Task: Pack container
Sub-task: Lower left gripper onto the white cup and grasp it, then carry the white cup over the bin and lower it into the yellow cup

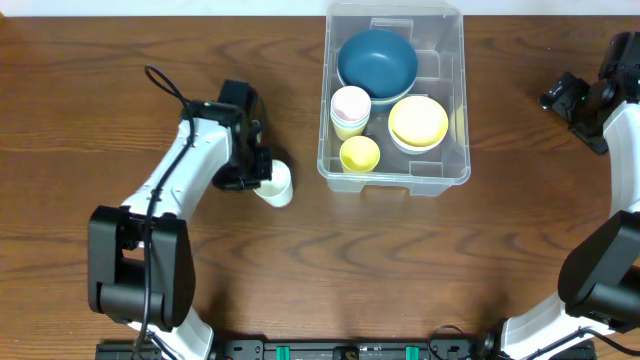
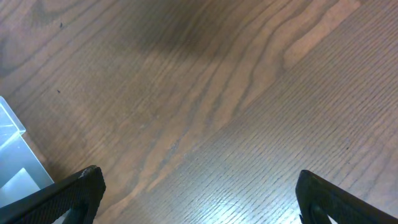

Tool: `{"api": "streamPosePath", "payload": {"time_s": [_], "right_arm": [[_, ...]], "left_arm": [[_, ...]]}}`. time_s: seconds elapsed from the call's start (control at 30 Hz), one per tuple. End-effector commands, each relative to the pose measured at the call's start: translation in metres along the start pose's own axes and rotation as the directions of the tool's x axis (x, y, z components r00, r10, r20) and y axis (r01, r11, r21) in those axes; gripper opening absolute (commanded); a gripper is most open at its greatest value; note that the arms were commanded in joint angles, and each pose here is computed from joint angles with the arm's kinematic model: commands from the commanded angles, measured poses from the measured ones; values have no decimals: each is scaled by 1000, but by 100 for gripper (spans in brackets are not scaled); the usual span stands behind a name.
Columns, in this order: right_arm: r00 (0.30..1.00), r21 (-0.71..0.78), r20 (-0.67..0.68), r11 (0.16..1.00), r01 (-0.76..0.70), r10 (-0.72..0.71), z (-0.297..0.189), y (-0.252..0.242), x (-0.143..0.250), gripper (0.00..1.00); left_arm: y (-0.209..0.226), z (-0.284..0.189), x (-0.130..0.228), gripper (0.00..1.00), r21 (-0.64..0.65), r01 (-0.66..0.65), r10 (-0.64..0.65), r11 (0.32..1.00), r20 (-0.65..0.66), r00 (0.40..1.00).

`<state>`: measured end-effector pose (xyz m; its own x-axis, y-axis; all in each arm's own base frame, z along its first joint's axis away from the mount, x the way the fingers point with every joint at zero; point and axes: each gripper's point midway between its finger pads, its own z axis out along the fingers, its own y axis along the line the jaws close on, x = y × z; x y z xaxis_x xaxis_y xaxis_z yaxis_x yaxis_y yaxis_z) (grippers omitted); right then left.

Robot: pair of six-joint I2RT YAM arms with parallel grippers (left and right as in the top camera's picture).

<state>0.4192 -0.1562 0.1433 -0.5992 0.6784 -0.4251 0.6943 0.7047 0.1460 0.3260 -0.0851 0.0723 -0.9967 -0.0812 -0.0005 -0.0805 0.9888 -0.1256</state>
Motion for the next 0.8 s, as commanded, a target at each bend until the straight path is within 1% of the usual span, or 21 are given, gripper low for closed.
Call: {"api": "streamPosePath", "payload": {"time_s": [0.0,0.07,0.13,0.2,0.27,0.33,0.4,0.53,0.63,0.77], "right_arm": [[1000,5,1,1000,-15,15,0,-2,0,99],[1000,5,2,1000,-15,15,0,-2,0,99],[1000,5,1,1000,-15,15,0,-2,0,99],[1000,5,1,1000,-15,15,0,-2,0,99],[1000,5,1,1000,-15,15,0,-2,0,99],[1000,5,2,1000,-15,15,0,-2,0,99],[1000,5,2,1000,-15,15,0,-2,0,99],[1000,5,1,1000,-15,15,0,-2,0,99],[1000,5,1,1000,-15,15,0,-2,0,99],[1000,5,1,1000,-15,15,0,-2,0,99]], "left_arm": [[-15,-66,-44,6,46,-14,5,999,191,982],[-26,-111,-62,6,72,-44,20,996,300,954],[-43,-155,-74,6,98,-87,40,991,406,913],[-65,-187,-77,6,107,-166,95,980,483,870],[-91,-200,-70,6,101,-253,167,962,516,840],[-117,-197,-59,6,99,-317,225,943,513,829],[-142,-183,-49,6,93,-372,283,924,489,825],[-175,-149,-43,6,90,-434,356,897,438,825],[-184,-124,-44,6,85,-442,378,893,391,839],[-183,-99,-44,6,75,-429,385,900,326,864]]}}
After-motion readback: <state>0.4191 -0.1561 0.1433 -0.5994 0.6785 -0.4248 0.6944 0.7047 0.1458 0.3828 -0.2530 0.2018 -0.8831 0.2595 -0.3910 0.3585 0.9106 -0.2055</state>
